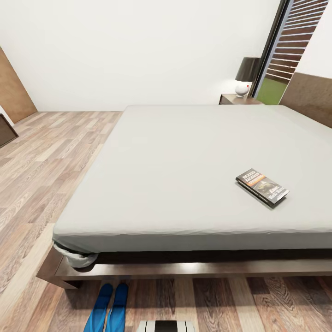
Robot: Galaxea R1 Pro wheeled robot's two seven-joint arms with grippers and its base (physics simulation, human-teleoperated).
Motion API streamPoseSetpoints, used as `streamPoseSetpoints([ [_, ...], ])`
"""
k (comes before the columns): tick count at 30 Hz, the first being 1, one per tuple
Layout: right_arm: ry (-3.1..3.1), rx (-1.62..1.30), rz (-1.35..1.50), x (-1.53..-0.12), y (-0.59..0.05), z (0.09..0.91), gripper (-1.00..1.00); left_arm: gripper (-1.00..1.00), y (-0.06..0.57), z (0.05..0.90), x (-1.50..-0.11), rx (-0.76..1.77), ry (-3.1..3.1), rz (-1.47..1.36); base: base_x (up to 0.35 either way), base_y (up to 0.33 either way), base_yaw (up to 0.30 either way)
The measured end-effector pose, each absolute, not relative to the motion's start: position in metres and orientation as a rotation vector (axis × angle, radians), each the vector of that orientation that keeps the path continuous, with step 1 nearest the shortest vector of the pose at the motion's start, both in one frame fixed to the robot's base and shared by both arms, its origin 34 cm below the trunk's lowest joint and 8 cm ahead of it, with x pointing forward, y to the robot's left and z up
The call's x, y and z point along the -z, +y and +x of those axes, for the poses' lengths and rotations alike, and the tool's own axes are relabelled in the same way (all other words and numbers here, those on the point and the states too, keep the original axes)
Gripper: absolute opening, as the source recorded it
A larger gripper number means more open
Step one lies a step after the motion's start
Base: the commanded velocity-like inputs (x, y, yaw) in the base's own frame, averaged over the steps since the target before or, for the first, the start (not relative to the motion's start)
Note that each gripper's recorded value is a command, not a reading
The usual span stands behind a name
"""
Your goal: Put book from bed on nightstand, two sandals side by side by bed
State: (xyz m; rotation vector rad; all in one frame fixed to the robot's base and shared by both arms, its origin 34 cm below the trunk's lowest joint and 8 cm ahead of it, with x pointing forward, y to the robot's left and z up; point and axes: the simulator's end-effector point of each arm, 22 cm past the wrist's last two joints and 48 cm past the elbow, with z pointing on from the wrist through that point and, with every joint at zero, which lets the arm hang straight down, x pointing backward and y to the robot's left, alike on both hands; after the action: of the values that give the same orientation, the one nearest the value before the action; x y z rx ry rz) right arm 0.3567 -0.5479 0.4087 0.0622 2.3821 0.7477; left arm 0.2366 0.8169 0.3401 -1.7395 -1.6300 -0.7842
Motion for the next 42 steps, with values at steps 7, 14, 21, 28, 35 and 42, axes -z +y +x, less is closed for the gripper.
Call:
streamPoseSetpoints([
  [7,2.382,-0.748,0.062,-0.409,-0.548,0.357,1.00,1.00,0.821,0.228,-0.346,0.899,-1.847,-1.497,0.000,0.000,0.000],
  [14,2.382,-0.748,0.062,-0.409,-0.548,0.357,1.00,1.00,0.817,0.225,-0.342,0.922,-1.915,-1.426,0.000,0.000,0.000],
  [21,2.381,-0.746,0.063,-0.409,-0.548,0.357,1.00,1.00,0.807,0.223,-0.332,0.927,-1.989,-1.371,0.000,0.000,0.000],
  [28,2.380,-0.745,0.062,-0.409,-0.549,0.357,1.00,1.00,0.804,0.218,-0.330,0.951,-2.084,-1.262,0.000,0.000,0.000],
  [35,2.380,-0.745,0.063,-0.409,-0.549,0.357,1.00,1.00,0.802,0.211,-0.327,0.992,-2.254,-1.045,0.000,0.000,0.000],
  [42,2.380,-0.744,0.063,-0.410,-0.549,0.357,1.00,1.00,0.796,0.208,-0.322,1.014,-2.390,-0.861,0.000,0.000,0.000],
])
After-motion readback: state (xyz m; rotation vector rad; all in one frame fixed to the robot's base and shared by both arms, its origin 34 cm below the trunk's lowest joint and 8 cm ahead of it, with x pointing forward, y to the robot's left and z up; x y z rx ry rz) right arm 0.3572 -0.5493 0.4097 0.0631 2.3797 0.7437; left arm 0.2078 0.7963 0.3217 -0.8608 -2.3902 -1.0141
